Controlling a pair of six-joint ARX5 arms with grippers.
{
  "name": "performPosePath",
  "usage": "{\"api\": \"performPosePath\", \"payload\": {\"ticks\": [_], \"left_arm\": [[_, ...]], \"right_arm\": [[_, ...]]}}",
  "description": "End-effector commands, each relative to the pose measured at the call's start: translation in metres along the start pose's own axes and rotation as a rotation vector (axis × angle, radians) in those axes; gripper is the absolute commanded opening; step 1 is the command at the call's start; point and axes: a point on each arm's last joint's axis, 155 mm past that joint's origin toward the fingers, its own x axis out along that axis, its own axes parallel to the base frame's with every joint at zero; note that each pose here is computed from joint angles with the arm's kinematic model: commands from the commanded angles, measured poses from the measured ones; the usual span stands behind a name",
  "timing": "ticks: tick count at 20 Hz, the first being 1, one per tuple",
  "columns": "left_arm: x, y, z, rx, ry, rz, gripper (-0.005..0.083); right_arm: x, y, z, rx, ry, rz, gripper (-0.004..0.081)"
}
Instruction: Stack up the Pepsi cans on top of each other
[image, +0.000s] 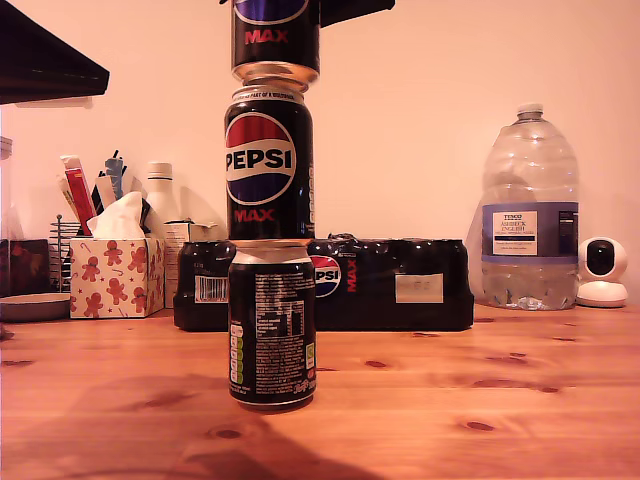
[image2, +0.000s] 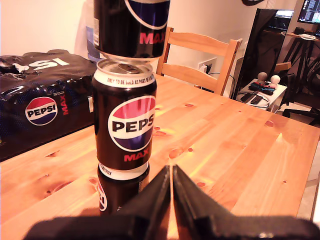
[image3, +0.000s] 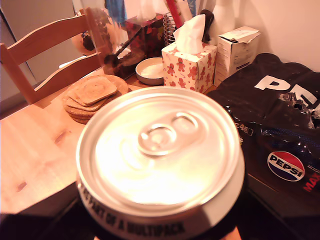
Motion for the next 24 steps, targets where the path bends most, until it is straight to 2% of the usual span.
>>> {"api": "performPosePath", "payload": {"ticks": [1, 8, 22, 24], "left_arm": [[0.001, 0.000, -0.009, -0.009, 0.016, -0.004, -0.0023], [0.001, 0.000, -0.014, -0.019, 0.034, -0.003, -0.0023], [0.001, 0.000, -0.014, -0.018, 0.034, -0.003, -0.0023], [0.001, 0.000, -0.014, -0.019, 0.035, -0.003, -0.0023]], "right_arm": [[-0.004, 0.000, 0.031, 0.009, -0.079, 0.003, 0.0314], [0.008, 0.001, 0.020, 0.006, -0.050, 0.002, 0.0314], [0.008, 0.000, 0.011, 0.003, -0.013, 0.000, 0.0315], [0.008, 0.000, 0.011, 0.003, -0.014, -0.003, 0.0338]]}}
